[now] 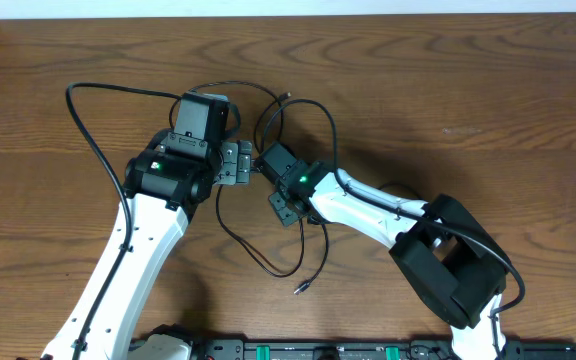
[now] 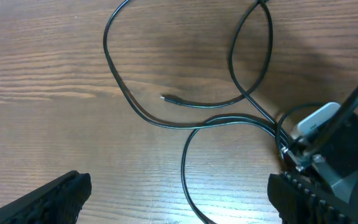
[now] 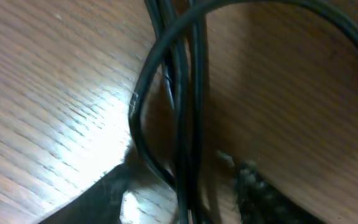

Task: Untangle cables

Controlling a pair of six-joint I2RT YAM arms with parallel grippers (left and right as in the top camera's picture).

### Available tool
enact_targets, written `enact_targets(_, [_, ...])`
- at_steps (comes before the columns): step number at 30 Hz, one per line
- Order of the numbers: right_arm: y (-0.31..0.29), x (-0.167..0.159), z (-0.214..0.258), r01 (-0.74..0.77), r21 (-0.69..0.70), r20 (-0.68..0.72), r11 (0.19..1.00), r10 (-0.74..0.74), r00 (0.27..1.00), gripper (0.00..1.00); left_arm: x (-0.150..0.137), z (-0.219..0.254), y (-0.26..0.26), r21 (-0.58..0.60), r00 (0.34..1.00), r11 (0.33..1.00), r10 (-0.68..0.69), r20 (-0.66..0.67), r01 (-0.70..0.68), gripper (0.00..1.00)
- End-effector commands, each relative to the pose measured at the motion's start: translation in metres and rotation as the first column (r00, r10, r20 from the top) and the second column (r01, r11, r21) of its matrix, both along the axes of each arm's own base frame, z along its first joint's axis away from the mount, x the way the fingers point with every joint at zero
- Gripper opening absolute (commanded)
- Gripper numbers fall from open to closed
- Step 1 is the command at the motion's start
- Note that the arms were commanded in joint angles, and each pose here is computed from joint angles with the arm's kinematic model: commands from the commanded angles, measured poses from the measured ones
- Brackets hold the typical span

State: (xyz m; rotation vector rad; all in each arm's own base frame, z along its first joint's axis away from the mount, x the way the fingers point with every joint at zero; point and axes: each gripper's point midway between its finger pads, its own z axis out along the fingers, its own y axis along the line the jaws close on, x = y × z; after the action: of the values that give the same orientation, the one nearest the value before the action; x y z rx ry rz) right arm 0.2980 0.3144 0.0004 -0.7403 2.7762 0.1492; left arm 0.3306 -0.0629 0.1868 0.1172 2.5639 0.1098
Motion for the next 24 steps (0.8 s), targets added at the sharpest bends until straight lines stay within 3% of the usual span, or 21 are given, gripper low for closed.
enact_targets(1, [-0.008,0.001,0.005,0.036,-0.008,-0.005,0.999,-0.036,0.999,0.37,0.002,-0.001,0.002,0.009,1.0,1.0,0.013,-0.002,-0.013,0.96])
enact_targets(4, [-0.02,0.003,0.008,0.05,-0.063,0.019,0.997,-0.049,0.999,0.35,0.002,-0.001,0.002,0.009,1.0,1.0,0.013,-0.002,-0.013,0.96])
enact_targets(9, [-0.036,0.003,0.007,0.065,-0.139,0.038,0.988,-0.061,0.997,0.39,0.002,-0.001,0.002,0.009,1.0,1.0,0.013,-0.002,-0.013,0.96])
enact_targets(24, [-0.049,0.002,0.025,0.097,-0.176,0.068,0.98,-0.086,0.994,0.41,0.002,-0.001,0.002,0.009,1.0,1.0,0.013,-0.002,-0.013,0.96])
